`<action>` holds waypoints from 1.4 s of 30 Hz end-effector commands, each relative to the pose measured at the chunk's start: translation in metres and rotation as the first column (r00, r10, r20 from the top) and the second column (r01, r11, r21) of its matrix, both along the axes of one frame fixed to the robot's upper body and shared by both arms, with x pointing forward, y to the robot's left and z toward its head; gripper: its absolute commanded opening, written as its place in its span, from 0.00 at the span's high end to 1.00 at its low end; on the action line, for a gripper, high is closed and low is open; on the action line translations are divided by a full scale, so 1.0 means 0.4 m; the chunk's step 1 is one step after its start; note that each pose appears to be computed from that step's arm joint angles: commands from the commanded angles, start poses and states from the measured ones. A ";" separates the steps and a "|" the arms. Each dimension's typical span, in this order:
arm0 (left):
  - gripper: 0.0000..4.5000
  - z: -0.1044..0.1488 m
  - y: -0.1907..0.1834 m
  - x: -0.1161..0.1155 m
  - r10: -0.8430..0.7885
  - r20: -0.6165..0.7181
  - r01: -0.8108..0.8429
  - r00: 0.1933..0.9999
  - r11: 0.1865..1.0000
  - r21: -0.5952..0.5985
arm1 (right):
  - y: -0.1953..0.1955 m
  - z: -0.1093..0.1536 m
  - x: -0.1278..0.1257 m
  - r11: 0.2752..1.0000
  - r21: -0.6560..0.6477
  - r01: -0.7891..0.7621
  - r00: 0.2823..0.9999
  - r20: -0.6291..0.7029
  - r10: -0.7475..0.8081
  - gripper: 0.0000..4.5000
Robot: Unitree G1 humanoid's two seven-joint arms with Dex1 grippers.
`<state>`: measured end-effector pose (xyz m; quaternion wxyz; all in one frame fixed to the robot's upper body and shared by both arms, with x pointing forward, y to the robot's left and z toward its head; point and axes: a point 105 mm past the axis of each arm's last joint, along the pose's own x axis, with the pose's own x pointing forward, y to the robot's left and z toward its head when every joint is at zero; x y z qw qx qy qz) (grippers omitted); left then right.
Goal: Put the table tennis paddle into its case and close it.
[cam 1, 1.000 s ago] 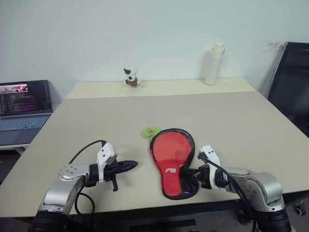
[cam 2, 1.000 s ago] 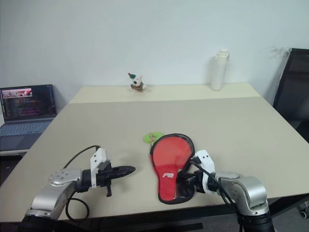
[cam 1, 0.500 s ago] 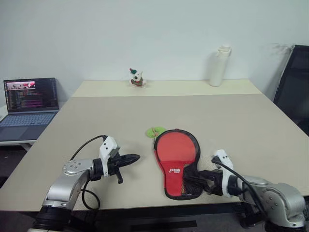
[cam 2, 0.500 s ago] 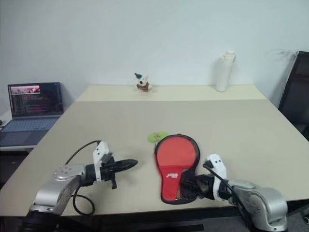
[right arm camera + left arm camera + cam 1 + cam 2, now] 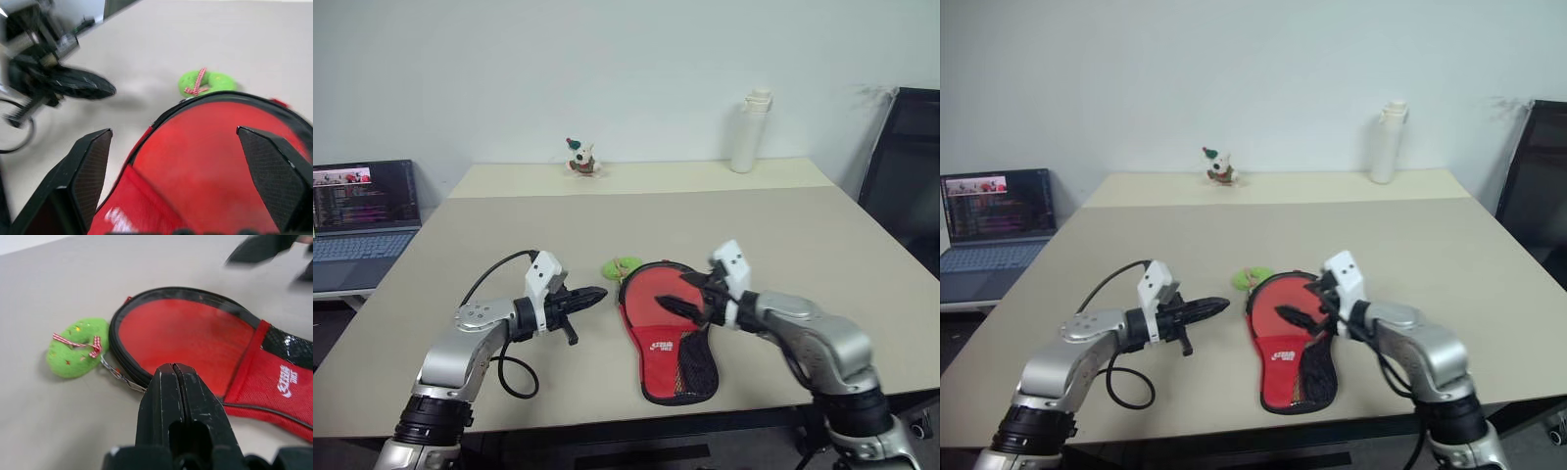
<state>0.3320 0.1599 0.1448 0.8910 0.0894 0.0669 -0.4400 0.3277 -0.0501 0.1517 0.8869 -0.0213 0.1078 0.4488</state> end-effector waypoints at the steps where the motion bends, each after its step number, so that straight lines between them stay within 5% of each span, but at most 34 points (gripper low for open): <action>1: 1.00 0.043 -0.010 0.000 0.005 0.063 -0.004 0.998 1.000 -0.010 | 0.019 -0.028 0.035 0.995 -0.098 0.018 0.997 0.080 -0.010 0.01; 3: 1.00 0.047 -0.009 0.003 0.028 0.065 -0.026 0.998 0.999 -0.021 | 0.014 -0.081 0.046 0.977 -0.209 0.037 0.995 0.093 -0.017 0.01; 7: 1.00 0.045 -0.005 0.021 0.073 0.059 -0.071 0.996 0.997 -0.027 | 0.020 -0.108 0.042 0.977 -0.211 0.044 0.997 0.078 -0.028 0.01; 10: 0.87 0.045 -0.002 0.051 0.124 0.066 -0.122 0.990 0.992 -0.025 | 0.027 -0.115 0.040 0.979 -0.200 0.046 0.997 0.065 -0.033 0.00; 21: 0.01 0.043 -0.021 0.214 0.256 0.040 -0.256 0.966 0.967 -0.008 | 0.043 -0.129 0.039 0.977 -0.207 0.040 0.998 0.046 -0.031 0.00; 28: 0.01 -0.029 -0.051 0.268 0.226 -0.087 -0.220 0.970 0.973 0.073 | 0.041 -0.130 0.040 0.977 -0.206 0.052 0.998 0.047 -0.044 0.00; 37: 0.01 -0.120 -0.057 0.263 0.227 -0.193 -0.197 0.955 0.967 0.164 | 0.043 -0.130 0.035 0.976 -0.211 0.061 0.997 0.054 -0.051 0.00; 42: 0.28 -0.134 -0.062 0.261 0.234 -0.204 -0.206 0.951 0.967 0.149 | 0.042 -0.129 0.041 0.971 -0.226 0.078 0.996 0.070 -0.064 0.00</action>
